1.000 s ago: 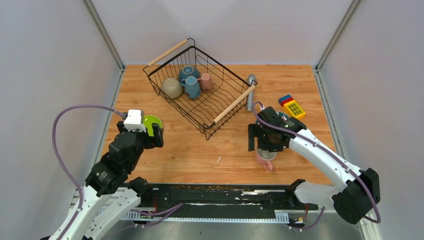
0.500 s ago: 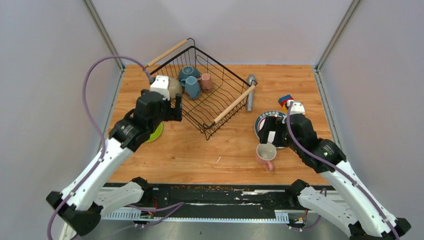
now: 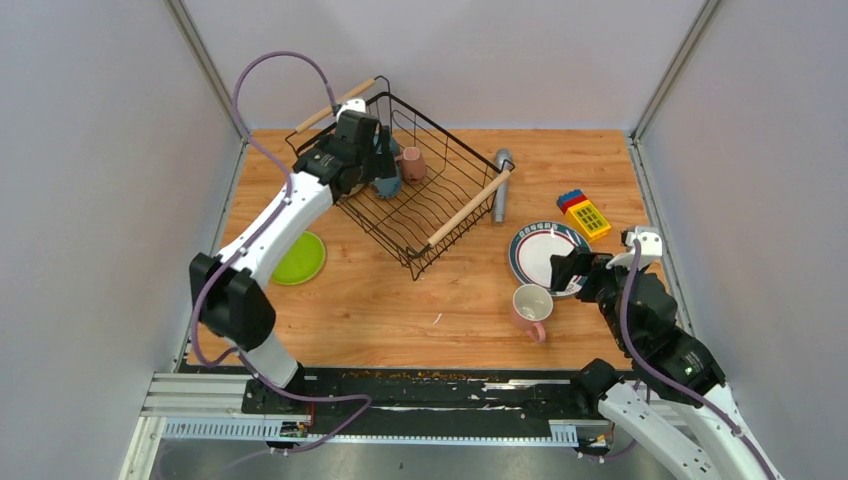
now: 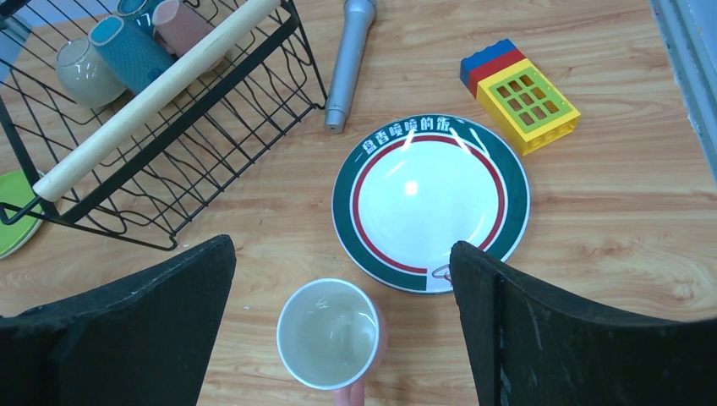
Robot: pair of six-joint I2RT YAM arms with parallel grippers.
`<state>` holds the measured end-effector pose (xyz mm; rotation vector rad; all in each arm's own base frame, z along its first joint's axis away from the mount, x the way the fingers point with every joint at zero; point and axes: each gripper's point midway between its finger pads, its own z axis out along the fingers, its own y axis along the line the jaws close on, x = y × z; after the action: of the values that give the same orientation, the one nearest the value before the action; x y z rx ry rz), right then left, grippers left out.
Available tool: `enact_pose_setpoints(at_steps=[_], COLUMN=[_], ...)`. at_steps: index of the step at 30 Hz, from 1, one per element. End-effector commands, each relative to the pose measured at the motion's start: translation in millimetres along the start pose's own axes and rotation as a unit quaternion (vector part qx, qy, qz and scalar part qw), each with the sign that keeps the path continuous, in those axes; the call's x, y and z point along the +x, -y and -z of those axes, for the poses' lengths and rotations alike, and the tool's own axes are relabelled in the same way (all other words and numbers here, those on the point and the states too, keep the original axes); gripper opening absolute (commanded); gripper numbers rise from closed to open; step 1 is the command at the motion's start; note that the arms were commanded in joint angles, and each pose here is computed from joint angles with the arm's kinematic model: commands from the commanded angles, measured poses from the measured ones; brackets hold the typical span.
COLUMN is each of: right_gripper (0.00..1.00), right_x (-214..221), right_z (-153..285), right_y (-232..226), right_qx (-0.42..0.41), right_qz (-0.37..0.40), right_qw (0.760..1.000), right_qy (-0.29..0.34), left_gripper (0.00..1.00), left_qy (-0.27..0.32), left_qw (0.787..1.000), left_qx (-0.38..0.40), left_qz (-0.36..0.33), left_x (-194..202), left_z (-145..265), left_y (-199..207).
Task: Unload the mixed dishes from the dish rack
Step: Pick up the cup from the dish rack.
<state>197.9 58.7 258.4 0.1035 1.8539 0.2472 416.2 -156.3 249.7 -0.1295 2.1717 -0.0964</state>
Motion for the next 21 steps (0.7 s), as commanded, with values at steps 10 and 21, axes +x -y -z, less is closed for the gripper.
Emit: enact_pose_setpoints(at_steps=[10, 21], right_gripper=[1.0, 1.0], right_x=[-15, -13], right_z=[6, 5], right_y=[10, 9], right_qx=[-0.003, -0.012], right_qz=[-0.003, 0.001], right_qw=[0.996, 0.996], right_qy=[0.084, 0.09], left_gripper=[1.0, 1.0], left_qy=[0.022, 0.021], left_qw=[0.978, 0.963], left_qx=[-0.096, -0.142], left_qz=[0.186, 0.229], left_x=[-16, -1], left_z=[-90, -157], left_y=[15, -3])
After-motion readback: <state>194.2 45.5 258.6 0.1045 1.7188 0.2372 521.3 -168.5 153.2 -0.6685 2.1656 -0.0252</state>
